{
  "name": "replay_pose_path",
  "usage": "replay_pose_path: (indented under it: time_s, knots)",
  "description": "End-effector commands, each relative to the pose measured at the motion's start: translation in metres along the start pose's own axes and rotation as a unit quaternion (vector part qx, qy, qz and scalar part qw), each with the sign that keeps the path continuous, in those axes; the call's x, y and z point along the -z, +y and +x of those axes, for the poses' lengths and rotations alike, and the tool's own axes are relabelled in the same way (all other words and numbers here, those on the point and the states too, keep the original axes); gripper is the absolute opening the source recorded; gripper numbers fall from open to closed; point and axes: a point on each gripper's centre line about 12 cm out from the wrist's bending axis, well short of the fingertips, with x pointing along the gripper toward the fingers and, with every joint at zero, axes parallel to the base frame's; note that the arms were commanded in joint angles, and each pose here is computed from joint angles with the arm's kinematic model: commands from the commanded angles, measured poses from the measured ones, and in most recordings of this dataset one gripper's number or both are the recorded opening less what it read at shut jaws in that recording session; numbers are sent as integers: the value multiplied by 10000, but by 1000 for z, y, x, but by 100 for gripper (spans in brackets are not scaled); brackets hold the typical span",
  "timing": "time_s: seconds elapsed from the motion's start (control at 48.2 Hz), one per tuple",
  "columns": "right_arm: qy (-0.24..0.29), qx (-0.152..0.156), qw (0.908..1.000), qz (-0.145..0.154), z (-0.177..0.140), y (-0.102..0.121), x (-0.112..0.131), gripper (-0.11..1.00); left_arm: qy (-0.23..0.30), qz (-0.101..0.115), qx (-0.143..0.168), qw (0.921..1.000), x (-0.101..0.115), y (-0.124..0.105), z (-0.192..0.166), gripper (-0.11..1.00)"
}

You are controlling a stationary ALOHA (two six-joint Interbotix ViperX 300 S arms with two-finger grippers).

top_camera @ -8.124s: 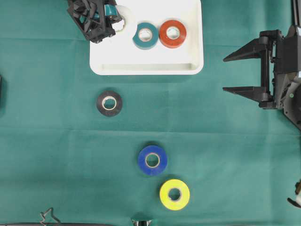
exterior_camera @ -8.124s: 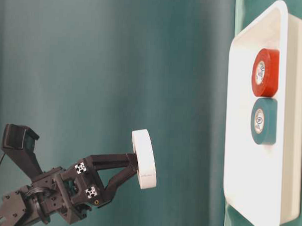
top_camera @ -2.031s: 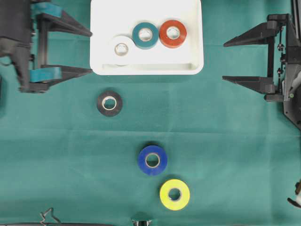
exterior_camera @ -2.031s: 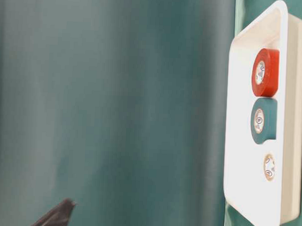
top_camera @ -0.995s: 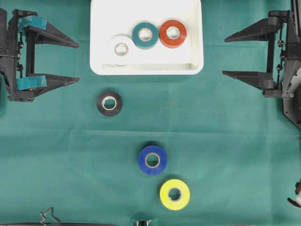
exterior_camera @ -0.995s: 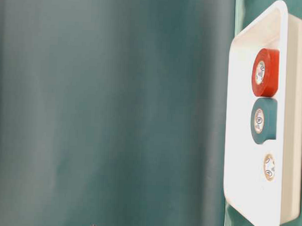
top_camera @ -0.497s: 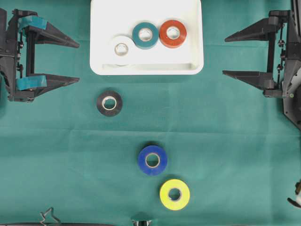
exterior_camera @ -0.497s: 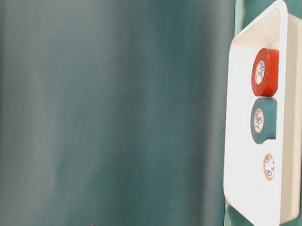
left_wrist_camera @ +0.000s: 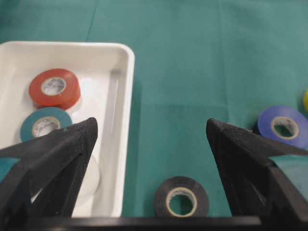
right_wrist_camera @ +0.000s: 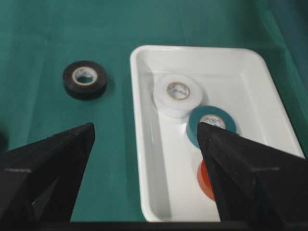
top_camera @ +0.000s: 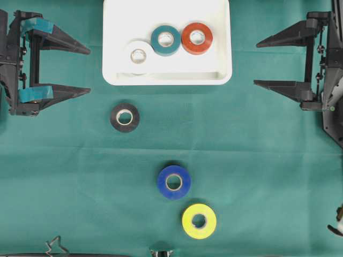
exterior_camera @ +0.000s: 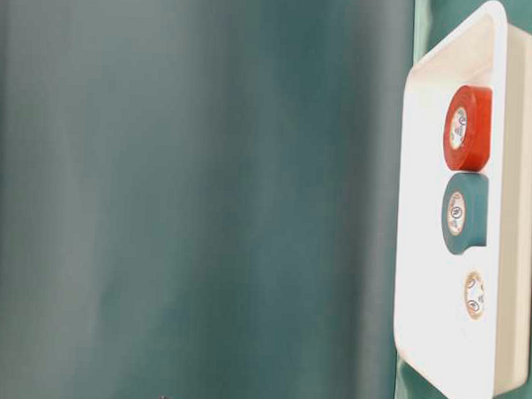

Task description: Pick up the tape from a random location and place it into the white case.

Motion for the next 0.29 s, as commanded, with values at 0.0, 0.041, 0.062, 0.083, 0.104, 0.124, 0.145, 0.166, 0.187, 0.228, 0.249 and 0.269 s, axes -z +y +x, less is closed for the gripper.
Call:
replay_pose_path:
  time_s: [0.0, 0.041, 0.062, 0.083, 0.104, 0.124, 0.145, 0.166, 0.187, 0.228, 0.249, 0.269]
  knots:
    - [-159, -15, 9999, 12, -1, 0, -7, 85, -138, -13, 7, 9999, -8, 0, -1, 96]
    - [-181, -30, 9998, 17, -1, 1, -8, 85, -146, -13, 7, 9999, -8, 0, -1, 96]
    - [-188, -32, 9998, 9, 0, 1, -8, 85, -138, -13, 7, 9999, -8, 0, -1, 96]
    - [-196, -35, 9998, 9, 0, 1, -8, 85, -146, -13, 7, 9999, -8, 0, -1, 96]
    - [-211, -29, 9998, 11, 0, 1, -9, 85, -146, -13, 7, 9999, -8, 0, -1, 96]
    - [-219, -31, 9998, 19, 0, 1, -9, 85, -146, -13, 7, 9999, -8, 0, -1, 96]
    - [-226, -34, 9997, 11, 0, 1, -9, 85, -146, -5, 6, 9999, -8, 0, -1, 96]
    - [-210, -36, 9998, 18, 1, 1, -8, 85, -146, -13, 7, 9999, -8, 0, -1, 96]
    - [-225, -40, 9997, 10, 1, 1, -9, 85, -146, -13, 7, 9999, -8, 0, -1, 96]
    - [-240, -40, 9997, 20, 2, 1, -9, 85, -146, -13, 7, 9999, -8, 0, -1, 96]
    - [-247, -38, 9997, 29, 3, 1, -9, 85, -146, -13, 7, 9999, -8, 0, -1, 96]
    - [-254, -42, 9997, 37, 3, 1, -9, 85, -146, -13, 7, 9999, -8, 0, -1, 96]
